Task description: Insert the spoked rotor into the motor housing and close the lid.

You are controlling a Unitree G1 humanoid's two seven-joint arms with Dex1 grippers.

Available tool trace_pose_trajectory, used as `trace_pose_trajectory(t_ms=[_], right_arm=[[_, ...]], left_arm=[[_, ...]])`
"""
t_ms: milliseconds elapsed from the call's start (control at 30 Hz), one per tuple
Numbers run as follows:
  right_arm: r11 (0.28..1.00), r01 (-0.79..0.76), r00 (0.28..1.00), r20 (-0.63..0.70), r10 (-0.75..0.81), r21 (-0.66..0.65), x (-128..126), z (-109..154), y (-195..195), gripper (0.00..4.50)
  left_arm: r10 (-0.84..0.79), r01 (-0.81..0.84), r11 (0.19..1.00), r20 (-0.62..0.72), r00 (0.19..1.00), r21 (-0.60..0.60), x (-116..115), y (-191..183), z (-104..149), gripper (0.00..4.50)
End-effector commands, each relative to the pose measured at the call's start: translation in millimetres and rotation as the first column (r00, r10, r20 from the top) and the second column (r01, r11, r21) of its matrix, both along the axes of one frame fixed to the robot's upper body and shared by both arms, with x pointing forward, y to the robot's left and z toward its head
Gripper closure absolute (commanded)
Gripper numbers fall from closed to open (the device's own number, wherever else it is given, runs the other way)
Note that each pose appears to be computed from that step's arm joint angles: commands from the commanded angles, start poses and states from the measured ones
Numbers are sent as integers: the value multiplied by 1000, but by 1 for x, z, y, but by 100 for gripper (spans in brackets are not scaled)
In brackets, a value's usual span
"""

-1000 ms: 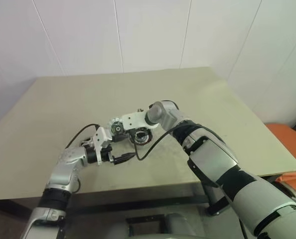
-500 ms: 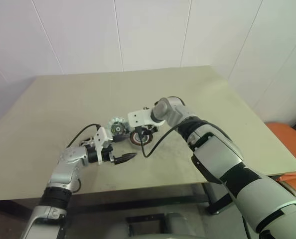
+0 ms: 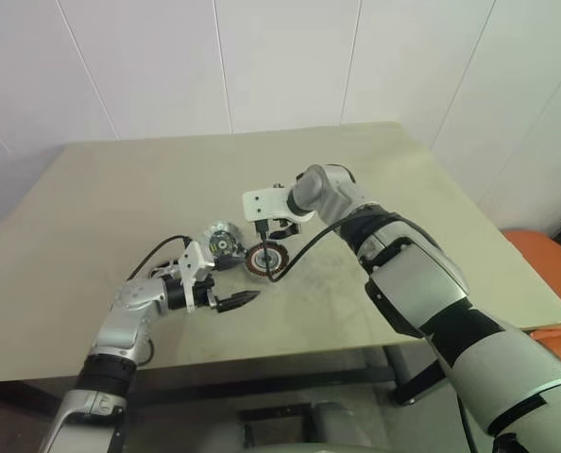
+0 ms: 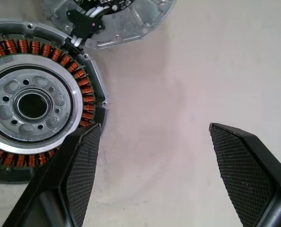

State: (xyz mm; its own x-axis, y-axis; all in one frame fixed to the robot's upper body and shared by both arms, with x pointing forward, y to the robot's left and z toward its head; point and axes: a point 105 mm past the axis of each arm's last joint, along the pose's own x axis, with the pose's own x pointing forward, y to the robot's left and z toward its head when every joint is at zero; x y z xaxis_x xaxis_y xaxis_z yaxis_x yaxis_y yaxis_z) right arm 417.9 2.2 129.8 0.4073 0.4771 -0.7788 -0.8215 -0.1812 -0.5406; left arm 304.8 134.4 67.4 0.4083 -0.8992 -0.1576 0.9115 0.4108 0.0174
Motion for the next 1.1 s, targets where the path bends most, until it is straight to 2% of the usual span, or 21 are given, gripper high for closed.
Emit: trace_pose_trajectory(t_ms=[33,267,500,1033,1100], right_arm=[[998,-52,999,14,51,24,-3,14,12,64],[997,-31,999,-28,33,68,-7,2,17,64],[997,-15,997,-72,20,69,-12,-14,15,64],[997,-3,996,-85,9,79,-14,-28,13,64],[995,11,995,-102,-1,100,-16,-31,14,106]], left_arm=[[20,-19,1000,53,998,-7,5,13,18,0],[79,-76,996,68,995,-45,9,33,35,0],[97,-94,995,67,993,-41,7,34,35,0],[97,-95,994,60,993,-46,5,28,34,0],[101,-98,994,59,993,-44,5,29,34,0]])
